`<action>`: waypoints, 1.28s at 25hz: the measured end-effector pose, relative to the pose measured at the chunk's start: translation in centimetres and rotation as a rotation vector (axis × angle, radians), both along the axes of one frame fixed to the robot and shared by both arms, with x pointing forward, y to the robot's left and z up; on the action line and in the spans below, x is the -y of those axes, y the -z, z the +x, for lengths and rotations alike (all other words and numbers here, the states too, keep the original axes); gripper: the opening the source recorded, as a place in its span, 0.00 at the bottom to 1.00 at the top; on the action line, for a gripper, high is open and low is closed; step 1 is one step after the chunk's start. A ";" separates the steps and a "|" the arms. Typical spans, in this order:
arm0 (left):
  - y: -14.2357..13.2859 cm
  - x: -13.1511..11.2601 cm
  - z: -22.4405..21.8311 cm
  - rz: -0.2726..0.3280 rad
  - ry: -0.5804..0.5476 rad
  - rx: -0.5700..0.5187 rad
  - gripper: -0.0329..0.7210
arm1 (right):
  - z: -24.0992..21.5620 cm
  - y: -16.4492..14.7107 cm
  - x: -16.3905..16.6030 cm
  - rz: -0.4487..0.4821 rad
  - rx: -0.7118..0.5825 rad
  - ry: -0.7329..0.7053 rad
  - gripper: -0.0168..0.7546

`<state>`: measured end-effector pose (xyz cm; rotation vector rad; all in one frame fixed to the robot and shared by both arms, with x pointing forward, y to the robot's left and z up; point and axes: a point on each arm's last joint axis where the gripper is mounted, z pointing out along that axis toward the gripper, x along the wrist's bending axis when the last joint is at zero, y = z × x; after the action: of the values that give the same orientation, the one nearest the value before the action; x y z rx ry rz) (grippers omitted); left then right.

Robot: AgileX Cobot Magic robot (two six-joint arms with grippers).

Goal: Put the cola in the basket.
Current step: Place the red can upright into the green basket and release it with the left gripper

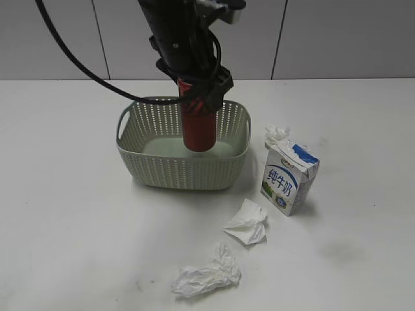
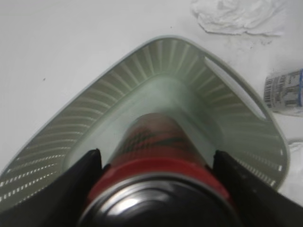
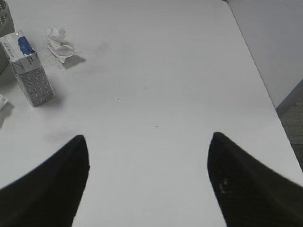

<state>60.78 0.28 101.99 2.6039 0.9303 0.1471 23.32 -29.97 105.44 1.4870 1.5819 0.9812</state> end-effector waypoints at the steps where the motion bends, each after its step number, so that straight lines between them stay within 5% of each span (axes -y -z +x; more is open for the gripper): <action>1: 0.8 0.2 0.2 0.005 -0.001 -0.006 0.74 | 0.0 0.0 0.0 0.000 0.000 0.000 0.79; 10: 3.1 0.7 0.7 0.014 -0.005 -0.046 0.74 | 0.0 0.0 0.0 0.000 0.000 0.000 0.79; 13: 3.1 0.8 0.7 0.002 -0.008 -0.049 0.87 | 0.0 0.0 0.0 0.000 0.000 0.000 0.79; 16: 2.3 0.7 0.6 -0.010 -0.008 -0.036 0.89 | 0.0 0.0 0.0 0.000 0.000 0.000 0.79; 25: -4.9 -0.8 -0.8 -0.100 -0.015 0.087 0.89 | 0.0 0.0 0.0 0.000 0.000 0.000 0.79; 32: -11.0 -6.3 -0.7 -0.144 -0.156 0.160 0.87 | 0.0 0.0 0.0 0.000 0.000 0.000 0.79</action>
<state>60.05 6.60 112.98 2.3488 1.0449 0.3129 23.32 -29.97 105.44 1.4870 1.5819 0.9812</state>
